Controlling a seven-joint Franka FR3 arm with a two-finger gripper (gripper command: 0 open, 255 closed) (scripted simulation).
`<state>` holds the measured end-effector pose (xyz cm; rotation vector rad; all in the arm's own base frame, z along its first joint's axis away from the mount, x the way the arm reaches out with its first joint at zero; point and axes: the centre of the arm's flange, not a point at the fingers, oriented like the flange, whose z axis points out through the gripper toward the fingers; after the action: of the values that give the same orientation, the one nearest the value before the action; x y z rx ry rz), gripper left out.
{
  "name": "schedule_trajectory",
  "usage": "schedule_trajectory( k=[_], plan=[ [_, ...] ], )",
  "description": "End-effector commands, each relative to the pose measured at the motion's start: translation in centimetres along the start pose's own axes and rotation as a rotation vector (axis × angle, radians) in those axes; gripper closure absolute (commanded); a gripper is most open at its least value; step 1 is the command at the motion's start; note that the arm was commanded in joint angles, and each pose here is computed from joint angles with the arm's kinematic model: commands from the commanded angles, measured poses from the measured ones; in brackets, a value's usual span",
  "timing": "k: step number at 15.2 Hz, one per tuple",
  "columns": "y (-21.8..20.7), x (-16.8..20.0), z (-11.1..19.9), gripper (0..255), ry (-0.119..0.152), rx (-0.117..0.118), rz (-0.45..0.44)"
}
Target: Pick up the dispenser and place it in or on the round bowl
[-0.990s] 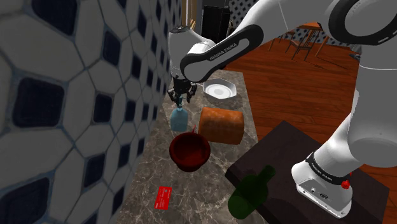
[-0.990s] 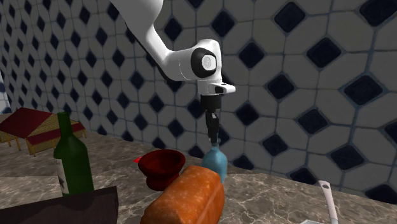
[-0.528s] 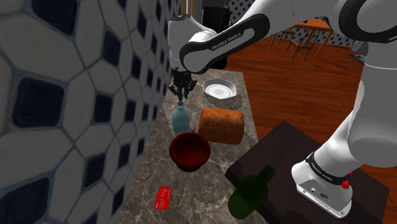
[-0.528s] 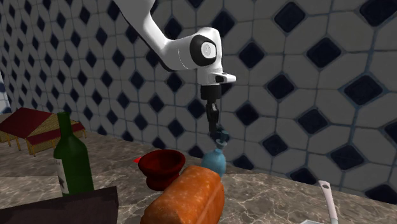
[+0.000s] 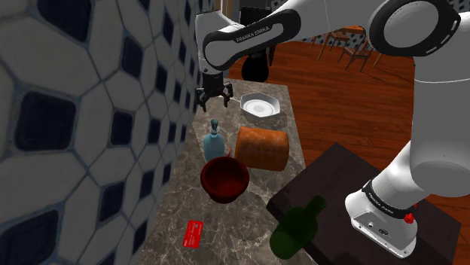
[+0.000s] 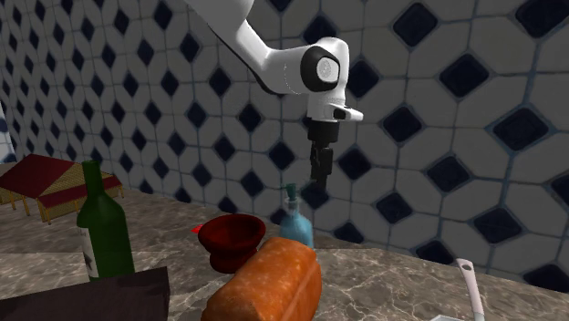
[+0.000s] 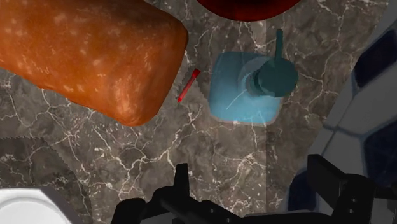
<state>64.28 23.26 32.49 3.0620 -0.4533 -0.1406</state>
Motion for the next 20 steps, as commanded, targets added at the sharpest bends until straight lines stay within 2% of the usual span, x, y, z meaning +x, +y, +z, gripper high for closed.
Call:
schedule_trajectory(
  k=[1,6,13,14,20],
  plan=[
    [0.0,0.3,0.9,0,-0.013,0.002,0.002],
    [0.0,0.3,3.3,0,-0.013,0.002,0.002],
    [0.0,0.3,3.3,0,-0.013,0.002,0.002],
    [0.0,0.3,3.3,255,-0.013,0.002,0.002],
    [0.0,0.3,3.3,255,-0.013,0.002,0.002]
  ],
)
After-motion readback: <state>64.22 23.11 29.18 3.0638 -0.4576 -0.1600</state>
